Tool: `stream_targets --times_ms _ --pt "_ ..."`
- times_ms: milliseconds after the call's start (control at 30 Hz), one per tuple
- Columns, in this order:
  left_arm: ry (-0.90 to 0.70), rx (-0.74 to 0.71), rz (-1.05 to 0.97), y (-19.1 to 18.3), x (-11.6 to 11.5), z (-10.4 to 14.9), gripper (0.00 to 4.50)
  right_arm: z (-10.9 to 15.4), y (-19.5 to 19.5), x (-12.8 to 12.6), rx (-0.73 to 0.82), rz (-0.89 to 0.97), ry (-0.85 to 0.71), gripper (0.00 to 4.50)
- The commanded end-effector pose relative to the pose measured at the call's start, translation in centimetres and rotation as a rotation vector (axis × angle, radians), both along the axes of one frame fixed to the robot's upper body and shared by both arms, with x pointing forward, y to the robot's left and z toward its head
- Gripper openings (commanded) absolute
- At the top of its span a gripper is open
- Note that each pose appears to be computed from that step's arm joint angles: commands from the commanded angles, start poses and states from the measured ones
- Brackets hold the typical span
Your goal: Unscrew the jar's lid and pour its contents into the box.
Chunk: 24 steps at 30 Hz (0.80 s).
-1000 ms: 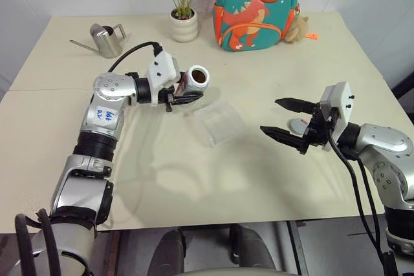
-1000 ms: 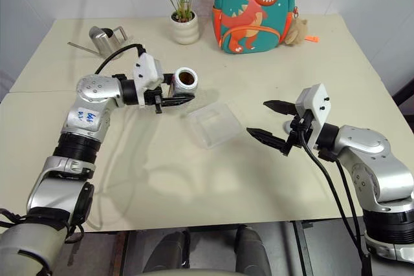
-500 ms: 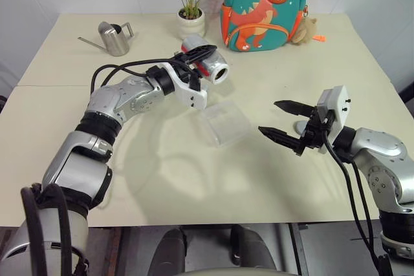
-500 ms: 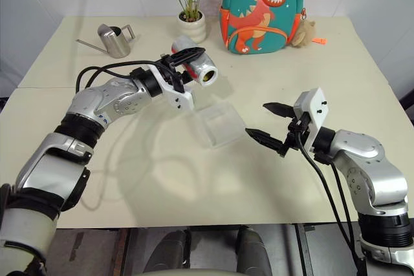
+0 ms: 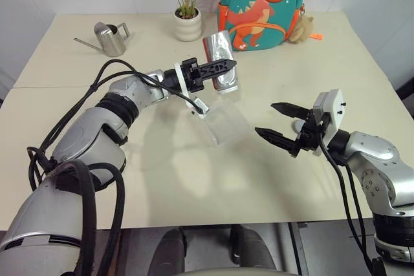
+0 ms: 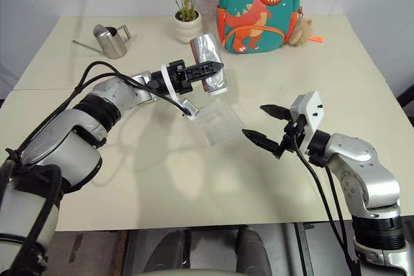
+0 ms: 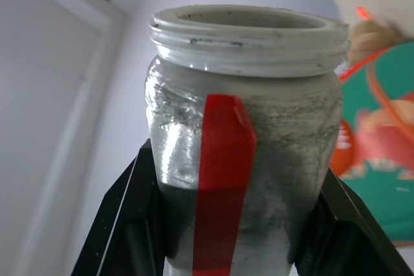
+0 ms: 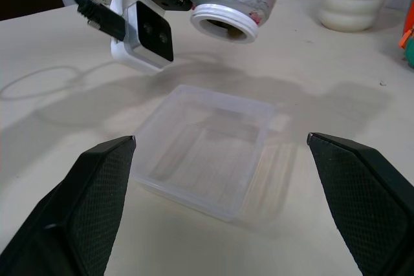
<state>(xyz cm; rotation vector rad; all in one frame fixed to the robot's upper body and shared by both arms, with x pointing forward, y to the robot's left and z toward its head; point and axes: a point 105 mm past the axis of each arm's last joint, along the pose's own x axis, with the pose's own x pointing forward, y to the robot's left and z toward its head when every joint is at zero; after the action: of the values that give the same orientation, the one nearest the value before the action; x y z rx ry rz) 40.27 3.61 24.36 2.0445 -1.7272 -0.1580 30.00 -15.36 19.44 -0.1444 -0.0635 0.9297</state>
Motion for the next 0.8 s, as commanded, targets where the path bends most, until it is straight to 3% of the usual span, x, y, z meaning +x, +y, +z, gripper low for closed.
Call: stream_targets --times_ms 33,300,467,567,733,800 --pt "-0.075 0.024 0.003 0.1 0.2 1.2 1.92 0.7 0.4 -0.3 0.010 0.013 -0.042 4.47" --pt "-0.151 0.045 -0.016 0.0 0.0 1.0 1.92 0.6 0.6 -0.2 0.023 0.014 -0.043 4.47" --pt "-0.082 -0.011 -0.064 -0.2 -0.5 1.5 1.92 0.5 0.7 -0.1 0.029 0.015 -0.044 4.47" --pt "0.097 -0.109 -0.062 0.6 -0.6 2.6 1.92 0.4 0.6 -0.1 0.029 0.016 -0.040 4.47" --pt "0.523 -0.337 0.039 3.8 0.3 3.5 1.92 0.3 0.5 -0.1 0.023 0.021 -0.035 4.47" --pt "0.756 -0.564 0.157 6.8 2.0 3.1 1.92 0.2 0.4 0.0 0.015 0.026 -0.034 4.47"
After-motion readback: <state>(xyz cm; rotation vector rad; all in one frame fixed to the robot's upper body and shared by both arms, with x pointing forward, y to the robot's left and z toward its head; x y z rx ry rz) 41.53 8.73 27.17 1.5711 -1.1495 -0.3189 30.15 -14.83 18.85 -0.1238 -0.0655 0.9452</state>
